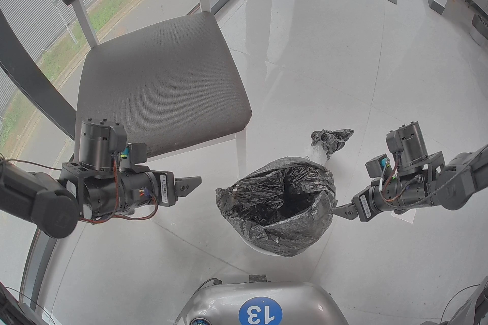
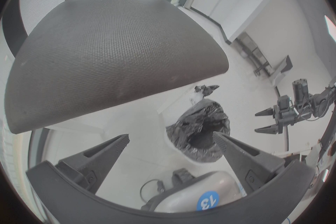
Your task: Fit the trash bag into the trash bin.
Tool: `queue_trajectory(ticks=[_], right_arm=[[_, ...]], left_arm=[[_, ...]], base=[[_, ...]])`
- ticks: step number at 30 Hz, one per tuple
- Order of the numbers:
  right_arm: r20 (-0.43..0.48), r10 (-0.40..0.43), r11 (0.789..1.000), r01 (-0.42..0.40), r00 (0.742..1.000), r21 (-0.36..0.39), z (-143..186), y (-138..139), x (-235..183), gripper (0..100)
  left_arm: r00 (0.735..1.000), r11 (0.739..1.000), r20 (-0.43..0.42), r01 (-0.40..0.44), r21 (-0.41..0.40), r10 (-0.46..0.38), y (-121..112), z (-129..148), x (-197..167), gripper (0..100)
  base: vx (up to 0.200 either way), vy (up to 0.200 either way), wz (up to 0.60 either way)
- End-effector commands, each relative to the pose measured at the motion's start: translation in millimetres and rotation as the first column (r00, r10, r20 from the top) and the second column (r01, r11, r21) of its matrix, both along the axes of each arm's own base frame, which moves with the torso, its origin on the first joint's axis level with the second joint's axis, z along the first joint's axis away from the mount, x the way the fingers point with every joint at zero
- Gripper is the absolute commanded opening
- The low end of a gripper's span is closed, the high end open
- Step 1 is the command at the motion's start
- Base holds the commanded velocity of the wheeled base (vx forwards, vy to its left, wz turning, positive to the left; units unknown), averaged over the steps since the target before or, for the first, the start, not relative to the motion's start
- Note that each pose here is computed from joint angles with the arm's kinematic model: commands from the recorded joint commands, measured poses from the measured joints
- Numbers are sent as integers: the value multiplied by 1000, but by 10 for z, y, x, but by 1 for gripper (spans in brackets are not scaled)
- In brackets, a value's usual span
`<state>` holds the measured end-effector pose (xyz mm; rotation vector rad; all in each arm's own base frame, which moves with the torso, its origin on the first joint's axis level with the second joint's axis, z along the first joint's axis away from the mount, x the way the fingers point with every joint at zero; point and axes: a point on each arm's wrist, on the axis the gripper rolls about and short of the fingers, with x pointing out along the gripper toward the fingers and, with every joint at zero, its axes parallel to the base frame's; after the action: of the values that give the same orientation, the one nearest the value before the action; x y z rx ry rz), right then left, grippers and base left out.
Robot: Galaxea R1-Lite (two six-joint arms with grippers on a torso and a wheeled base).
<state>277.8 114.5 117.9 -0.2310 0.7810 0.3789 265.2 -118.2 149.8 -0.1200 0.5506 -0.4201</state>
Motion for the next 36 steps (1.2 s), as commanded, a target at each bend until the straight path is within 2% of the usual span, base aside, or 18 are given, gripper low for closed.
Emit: queue_trajectory(ticks=[1, 3, 5, 6, 7, 9, 11, 16, 21, 22, 23, 25, 31, 36], right_arm=[[6, 1, 1000, -1, 1000, 2, 76, -132, -329, 100], [2, 0, 1000, 0, 1000, 0, 71, -159, -386, 100], [-7, -2, 1000, 2, 1000, -3, 52, -183, -433, 100], [-8, -2, 1000, 2, 1000, -4, 49, -188, -444, 100], [-10, -6, 1000, 6, 1000, -3, 47, -205, -465, 100], [-16, -11, 1000, 11, 1000, -4, 37, -220, -483, 100], [-23, -20, 1000, 20, 1000, 0, 24, -229, -495, 100], [-36, -41, 999, 41, 999, 8, 5, -254, -507, 100], [-25, -44, 999, 44, 999, 13, 32, -262, -506, 100], [-11, -41, 999, 41, 999, 19, 69, -267, -520, 100], [-11, -41, 999, 41, 999, 19, 69, -267, -520, 100], [-11, -41, 999, 41, 999, 19, 69, -268, -524, 100], [0, -33, 999, 33, 999, 25, 99, -264, -572, 100], [11, -29, 999, 29, 1000, 30, 126, -253, -555, 100]], left_arm=[[999, 996, 26, 37, 84, -39, 103, 457, -155, 100], [996, 986, -61, 70, 150, -61, 104, 535, -189, 100], [981, 971, -175, 122, 203, -87, 76, 636, -238, 100], [976, 967, -200, 134, 216, -90, 66, 658, -246, 100], [951, 956, -291, 173, 235, -101, 22, 709, -253, 100], [920, 947, -375, 215, 239, -115, -56, 776, -223, 100], [905, 945, -404, 238, 225, -132, -134, 815, -144, 100], [909, 945, -344, 297, 133, -237, -281, 925, -61, 100], [928, 946, -248, 309, 102, -277, -290, 1032, -144, 100], [935, 946, -204, 312, 89, -290, -276, 1118, -206, 100], [935, 946, -204, 312, 89, -290, -276, 1118, -206, 100], [941, 952, -162, 305, 33, -296, -245, 1261, -280, 100], [957, 971, -172, 219, -98, -233, -223, 1422, -282, 100], [959, 970, -209, 150, -194, -190, -273, 1485, -239, 100]], base=[[0, 0, 0], [0, 0, 0], [0, 0, 0], [0, 0, 0], [0, 0, 0], [0, 0, 0], [0, 0, 0], [0, 0, 0], [0, 0, 0], [0, 0, 0], [0, 0, 0], [0, 0, 0], [0, 0, 0], [0, 0, 0]])
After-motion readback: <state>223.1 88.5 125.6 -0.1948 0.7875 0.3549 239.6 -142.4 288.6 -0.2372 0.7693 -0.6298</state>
